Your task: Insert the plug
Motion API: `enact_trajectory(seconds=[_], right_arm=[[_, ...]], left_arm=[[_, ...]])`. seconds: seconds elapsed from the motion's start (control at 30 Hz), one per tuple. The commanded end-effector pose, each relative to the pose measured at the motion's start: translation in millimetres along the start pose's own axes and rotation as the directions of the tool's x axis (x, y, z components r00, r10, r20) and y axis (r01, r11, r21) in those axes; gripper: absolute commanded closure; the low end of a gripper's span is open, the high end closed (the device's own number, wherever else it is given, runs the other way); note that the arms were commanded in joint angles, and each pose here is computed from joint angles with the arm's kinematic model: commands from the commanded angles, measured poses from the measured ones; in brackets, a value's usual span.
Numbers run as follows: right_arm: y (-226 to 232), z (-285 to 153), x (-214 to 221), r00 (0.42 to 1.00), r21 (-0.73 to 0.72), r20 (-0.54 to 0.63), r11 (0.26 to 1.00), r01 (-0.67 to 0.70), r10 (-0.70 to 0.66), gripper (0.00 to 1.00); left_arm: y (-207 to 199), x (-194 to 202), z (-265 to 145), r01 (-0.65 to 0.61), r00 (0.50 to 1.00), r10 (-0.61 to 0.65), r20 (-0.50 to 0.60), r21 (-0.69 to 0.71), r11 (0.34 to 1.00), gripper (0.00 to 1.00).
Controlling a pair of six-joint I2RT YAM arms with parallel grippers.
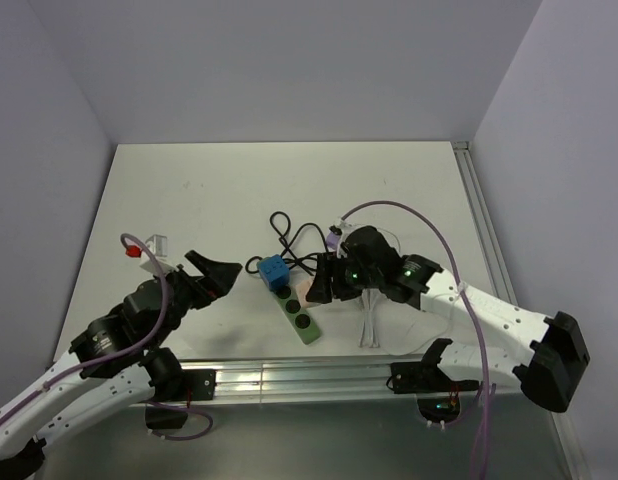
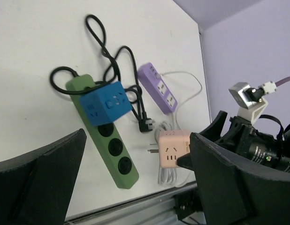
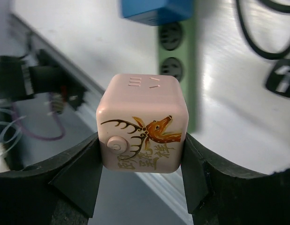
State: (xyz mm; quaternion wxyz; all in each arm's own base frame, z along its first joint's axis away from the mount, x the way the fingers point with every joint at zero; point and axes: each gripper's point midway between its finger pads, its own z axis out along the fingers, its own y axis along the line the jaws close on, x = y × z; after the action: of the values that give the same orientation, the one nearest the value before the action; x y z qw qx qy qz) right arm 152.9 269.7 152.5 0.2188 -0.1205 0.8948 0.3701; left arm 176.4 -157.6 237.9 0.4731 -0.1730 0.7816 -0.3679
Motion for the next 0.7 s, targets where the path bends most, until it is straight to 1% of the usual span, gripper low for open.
enact_trajectory(seconds=[0.0,0.07,0.13,0.17,0.23,0.4,0.47,0.67], right_arm=[[-17,-3,-11,0.998,0.163,-0.015,0.984,0.07,-0.068,1.0],[-11,-1,-15,0.995,0.177,-0.03,0.98,0.096,-0.092,1.0],[-16,3,-17,0.994,0.243,-0.051,0.964,0.111,-0.101,1.0],[-16,9,-11,0.991,0.263,-0.086,0.956,0.126,-0.107,1.0],[-15,11,-11,0.988,0.29,-0.105,0.946,0.143,-0.117,1.0],[-5,23,11,0.973,0.316,-0.193,0.93,0.186,-0.129,1.0],[-7,28,16,0.969,0.339,-0.209,0.92,0.199,-0.133,1.0],[-6,40,34,0.956,0.334,-0.259,0.917,0.219,-0.134,1.0]], left_arm=[[16,-26,-11,0.054,0.992,-0.046,0.118,-0.071,0.996,0.03],[19,-28,-14,0.07,0.989,-0.061,0.137,-0.056,0.996,0.05],[20,-28,-17,0.075,0.987,-0.069,0.143,-0.038,0.996,0.06],[21,-29,-18,0.077,0.986,-0.07,0.149,-0.038,0.996,0.06],[23,-30,-20,0.083,0.986,-0.076,0.15,-0.038,0.996,0.07],[24,-28,-20,0.073,0.987,-0.068,0.144,-0.033,0.997,0.07],[25,-27,-20,0.07,0.988,-0.065,0.143,-0.033,0.997,0.07],[23,-25,-19,0.059,0.989,-0.056,0.134,-0.022,0.998,0.07]])
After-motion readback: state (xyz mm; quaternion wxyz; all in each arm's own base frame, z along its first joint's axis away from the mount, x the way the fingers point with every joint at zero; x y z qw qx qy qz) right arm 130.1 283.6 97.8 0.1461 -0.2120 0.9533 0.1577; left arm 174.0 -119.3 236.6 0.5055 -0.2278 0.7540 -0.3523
